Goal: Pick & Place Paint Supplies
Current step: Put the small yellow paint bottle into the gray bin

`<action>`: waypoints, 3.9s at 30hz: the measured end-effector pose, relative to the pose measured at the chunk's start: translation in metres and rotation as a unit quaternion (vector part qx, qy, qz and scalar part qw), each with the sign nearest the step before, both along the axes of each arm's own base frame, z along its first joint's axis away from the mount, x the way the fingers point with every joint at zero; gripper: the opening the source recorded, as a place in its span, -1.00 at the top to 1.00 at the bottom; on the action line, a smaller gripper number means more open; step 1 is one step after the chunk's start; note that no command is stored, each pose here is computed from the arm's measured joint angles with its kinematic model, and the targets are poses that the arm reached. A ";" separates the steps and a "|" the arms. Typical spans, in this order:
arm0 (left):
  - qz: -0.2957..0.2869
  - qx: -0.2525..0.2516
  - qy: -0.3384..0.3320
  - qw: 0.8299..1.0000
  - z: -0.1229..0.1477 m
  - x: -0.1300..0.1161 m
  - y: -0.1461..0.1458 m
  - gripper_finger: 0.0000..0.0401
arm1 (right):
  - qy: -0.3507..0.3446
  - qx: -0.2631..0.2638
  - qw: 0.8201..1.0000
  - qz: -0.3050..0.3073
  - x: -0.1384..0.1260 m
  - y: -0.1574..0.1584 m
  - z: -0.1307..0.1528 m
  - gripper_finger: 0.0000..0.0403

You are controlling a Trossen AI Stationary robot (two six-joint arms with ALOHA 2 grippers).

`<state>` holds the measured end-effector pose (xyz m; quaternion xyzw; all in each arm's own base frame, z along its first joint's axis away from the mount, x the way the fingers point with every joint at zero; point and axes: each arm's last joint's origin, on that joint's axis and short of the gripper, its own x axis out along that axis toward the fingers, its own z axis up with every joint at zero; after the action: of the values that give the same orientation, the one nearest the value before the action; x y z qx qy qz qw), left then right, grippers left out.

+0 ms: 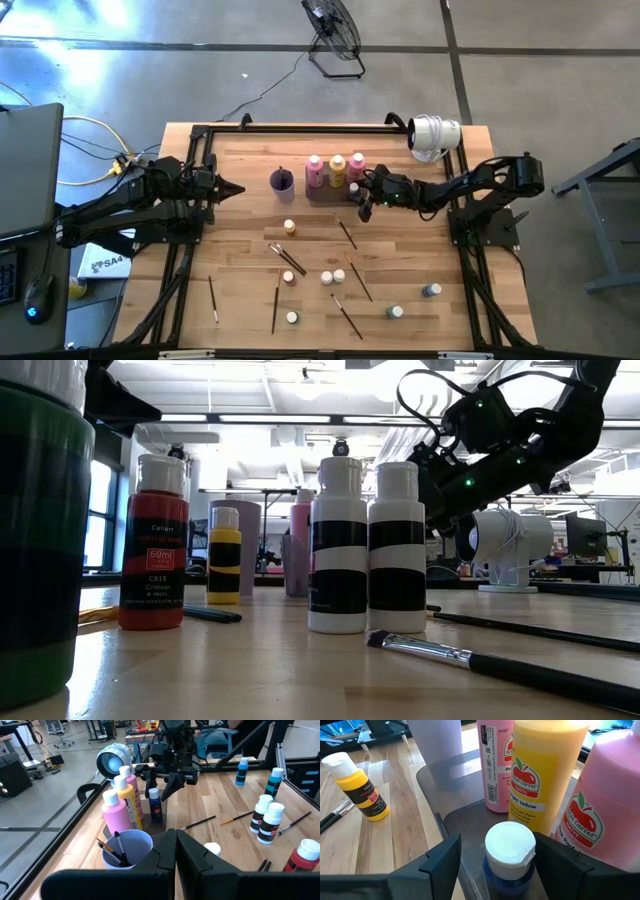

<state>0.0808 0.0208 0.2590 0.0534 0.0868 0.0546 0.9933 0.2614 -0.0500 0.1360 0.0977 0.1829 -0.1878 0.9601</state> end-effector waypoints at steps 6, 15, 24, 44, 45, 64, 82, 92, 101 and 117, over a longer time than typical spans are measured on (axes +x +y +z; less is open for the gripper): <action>0.000 0.000 0.000 1.000 0.000 0.000 0.000 0.98 | -0.001 0.001 1.000 0.000 0.000 0.000 0.000 -0.13; 0.000 0.000 0.000 1.000 0.000 0.000 0.000 0.98 | -0.009 0.005 1.000 0.011 -0.002 0.001 0.007 -0.13; 0.000 0.000 0.001 1.000 0.000 0.000 0.000 0.98 | 0.016 0.012 1.000 0.009 -0.015 0.003 0.021 -0.13; 0.000 -0.001 0.004 1.000 -0.001 0.000 0.000 0.98 | 0.002 0.016 0.999 0.043 -0.036 0.019 0.053 -0.13; 0.000 -0.001 0.004 1.000 -0.001 0.000 0.000 0.98 | -0.001 0.015 0.999 0.046 -0.036 0.020 0.054 -0.13; 0.000 -0.001 0.004 1.000 -0.001 0.000 0.000 0.98 | -0.102 0.072 0.974 0.187 -0.038 0.047 0.080 -0.13; 0.000 -0.001 0.004 1.000 -0.001 0.000 0.000 0.98 | -0.110 0.081 0.962 0.234 -0.037 0.052 0.082 -0.13; -0.032 -0.019 -0.001 0.999 -0.008 0.006 0.000 0.98 | -0.108 0.060 0.963 0.241 -0.037 0.052 0.082 -0.13; -0.064 -0.004 -0.015 0.998 -0.025 0.025 0.005 0.98 | -0.107 0.058 0.964 0.236 -0.037 0.052 0.081 -0.13; -0.063 -0.002 -0.022 0.998 -0.024 0.027 0.005 0.98 | -0.086 0.056 0.972 0.211 -0.038 0.051 0.077 -0.13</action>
<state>0.1075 0.0259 0.2351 0.0556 0.0619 -0.0072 0.9965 0.2238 0.0006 0.2130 0.1260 0.1268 0.0389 0.9831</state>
